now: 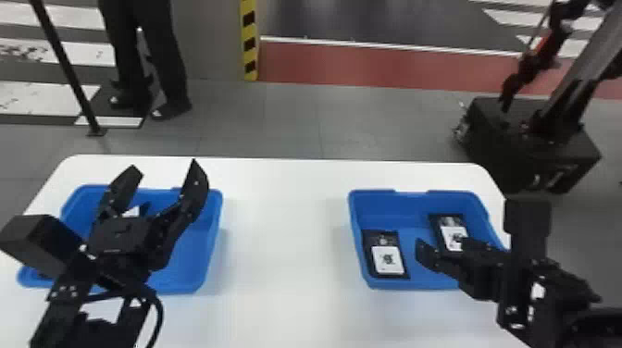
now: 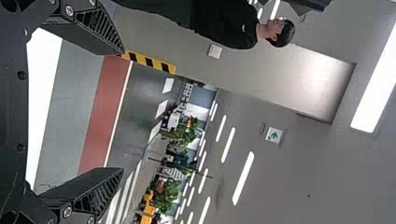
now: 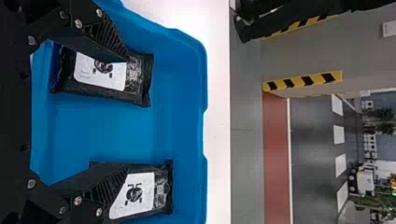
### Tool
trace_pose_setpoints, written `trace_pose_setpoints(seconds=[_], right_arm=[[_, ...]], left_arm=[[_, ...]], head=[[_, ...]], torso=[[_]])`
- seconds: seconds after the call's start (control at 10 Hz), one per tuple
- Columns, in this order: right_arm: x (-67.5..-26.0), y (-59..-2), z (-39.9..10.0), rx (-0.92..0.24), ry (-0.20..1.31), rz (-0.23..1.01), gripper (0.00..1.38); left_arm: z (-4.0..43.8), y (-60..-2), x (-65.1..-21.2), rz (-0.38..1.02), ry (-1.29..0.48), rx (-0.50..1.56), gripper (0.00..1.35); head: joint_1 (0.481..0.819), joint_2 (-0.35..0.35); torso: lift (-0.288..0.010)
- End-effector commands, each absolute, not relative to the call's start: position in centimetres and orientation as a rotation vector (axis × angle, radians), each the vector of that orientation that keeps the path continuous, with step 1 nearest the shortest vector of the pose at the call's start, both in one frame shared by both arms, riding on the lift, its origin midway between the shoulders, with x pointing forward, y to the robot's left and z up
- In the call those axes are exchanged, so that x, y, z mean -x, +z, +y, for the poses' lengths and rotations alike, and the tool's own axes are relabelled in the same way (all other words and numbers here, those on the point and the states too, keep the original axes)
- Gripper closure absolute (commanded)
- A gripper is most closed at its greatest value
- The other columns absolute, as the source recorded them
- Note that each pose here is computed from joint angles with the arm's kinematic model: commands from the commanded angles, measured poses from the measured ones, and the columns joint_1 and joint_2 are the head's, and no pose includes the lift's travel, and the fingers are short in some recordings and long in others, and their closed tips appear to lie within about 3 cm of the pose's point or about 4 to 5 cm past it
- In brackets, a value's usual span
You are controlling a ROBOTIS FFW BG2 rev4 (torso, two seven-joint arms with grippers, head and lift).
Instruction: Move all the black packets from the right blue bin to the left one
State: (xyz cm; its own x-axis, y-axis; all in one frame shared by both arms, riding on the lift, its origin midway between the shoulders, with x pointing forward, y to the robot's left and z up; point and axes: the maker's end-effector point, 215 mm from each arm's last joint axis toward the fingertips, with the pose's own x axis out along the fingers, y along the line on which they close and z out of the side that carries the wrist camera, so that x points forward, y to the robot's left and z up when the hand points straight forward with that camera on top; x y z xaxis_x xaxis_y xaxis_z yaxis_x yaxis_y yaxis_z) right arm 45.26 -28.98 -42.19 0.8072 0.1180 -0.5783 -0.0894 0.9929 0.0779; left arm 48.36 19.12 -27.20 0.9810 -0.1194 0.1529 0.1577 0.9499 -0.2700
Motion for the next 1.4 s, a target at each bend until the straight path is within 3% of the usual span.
trace_pose_setpoints(seconds=[0.0, 0.7, 1.3], right_arm=[[-45.7, -43.8, -29.3, -0.054, 0.106, 0.664, 0.25], [-48.9, -48.4, -25.6, -0.113, 0.199, 0.752, 0.26], [-47.2, -50.4, -23.5, -0.142, 0.21, 0.832, 0.26]], left_arm=[[19.0, -27.4, -48.4, -0.13, -0.142, 0.284, 0.13], [18.9, -27.4, -48.3, -0.131, -0.153, 0.271, 0.13], [18.5, -27.1, -48.3, -0.137, -0.168, 0.261, 0.14]], head=[[0.695, -0.112], [0.695, -0.089], [0.695, -0.059]], torso=[[-0.11], [-0.11], [-0.11]])
